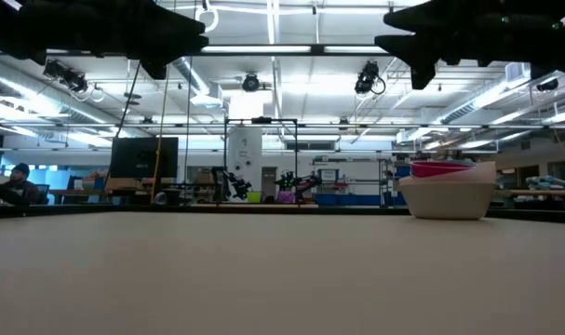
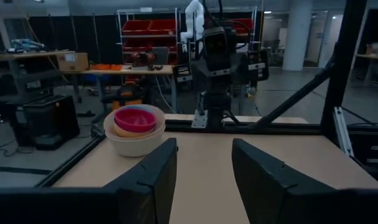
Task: Nest bowls inside each other
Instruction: Return to Home Position
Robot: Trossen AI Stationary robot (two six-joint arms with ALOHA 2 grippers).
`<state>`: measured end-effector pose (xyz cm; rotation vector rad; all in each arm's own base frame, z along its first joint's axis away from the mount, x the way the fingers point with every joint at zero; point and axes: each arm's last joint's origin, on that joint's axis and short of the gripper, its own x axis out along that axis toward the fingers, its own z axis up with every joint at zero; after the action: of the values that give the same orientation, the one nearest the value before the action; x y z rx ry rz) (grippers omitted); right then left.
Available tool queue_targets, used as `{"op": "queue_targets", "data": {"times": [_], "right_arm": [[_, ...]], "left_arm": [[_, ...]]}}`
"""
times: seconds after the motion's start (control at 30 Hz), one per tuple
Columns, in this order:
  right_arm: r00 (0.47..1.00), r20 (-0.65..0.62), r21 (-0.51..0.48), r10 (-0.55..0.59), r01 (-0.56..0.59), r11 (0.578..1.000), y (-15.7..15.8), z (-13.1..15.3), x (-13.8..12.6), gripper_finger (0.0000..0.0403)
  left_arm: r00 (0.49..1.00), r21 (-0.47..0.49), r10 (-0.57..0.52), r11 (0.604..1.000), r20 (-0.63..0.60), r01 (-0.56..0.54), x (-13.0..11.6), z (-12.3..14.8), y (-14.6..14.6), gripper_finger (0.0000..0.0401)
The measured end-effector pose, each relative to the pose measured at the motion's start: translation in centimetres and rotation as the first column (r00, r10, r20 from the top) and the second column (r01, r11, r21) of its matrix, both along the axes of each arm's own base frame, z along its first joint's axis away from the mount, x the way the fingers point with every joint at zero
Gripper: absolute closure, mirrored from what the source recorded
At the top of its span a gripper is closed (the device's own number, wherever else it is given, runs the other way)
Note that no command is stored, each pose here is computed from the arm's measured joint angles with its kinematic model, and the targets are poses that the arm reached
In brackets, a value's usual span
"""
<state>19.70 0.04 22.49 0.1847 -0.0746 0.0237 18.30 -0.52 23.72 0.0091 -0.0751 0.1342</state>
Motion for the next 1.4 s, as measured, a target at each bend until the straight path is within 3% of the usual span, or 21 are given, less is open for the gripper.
{"op": "queue_targets", "data": {"times": [0.13,0.4,0.6,0.77,0.97,1.4], "right_arm": [[0.997,-0.039,-0.045,0.069,-0.071,0.996,0.5,-0.1,-0.3,0.0232],[0.998,0.006,-0.044,0.065,-0.065,0.997,0.6,1.7,-3.4,0.0238],[0.996,0.005,0.003,0.087,-0.087,0.996,1.1,-0.8,-4.0,0.0238],[0.998,0.041,0.022,0.040,-0.041,0.999,1.5,-2.7,-4.5,0.0238],[0.998,0.060,0.002,0.029,-0.030,1.000,1.3,-2.9,-5.2,0.0238],[1.000,0.001,0.024,-0.021,0.021,1.000,0.5,-5.1,-6.5,0.0238]], "left_arm": [[0.997,-0.021,0.077,0.997,-0.012,-0.077,-0.2,-0.1,-0.8,0.0246],[0.992,-0.021,0.110,0.994,0.059,-0.109,-5.1,2.1,-2.4,0.0246],[0.998,0.007,0.059,0.998,0.035,-0.059,-6.0,-1.3,-3.5,0.0246],[0.997,0.007,0.045,0.999,0.063,-0.046,-6.4,-3.9,-3.5,0.0246],[0.993,0.062,0.037,0.997,0.111,-0.045,-7.1,-3.3,-3.4,0.0246],[0.993,0.039,0.089,0.995,0.083,-0.092,-8.2,-4.9,-3.2,0.0246]]}}
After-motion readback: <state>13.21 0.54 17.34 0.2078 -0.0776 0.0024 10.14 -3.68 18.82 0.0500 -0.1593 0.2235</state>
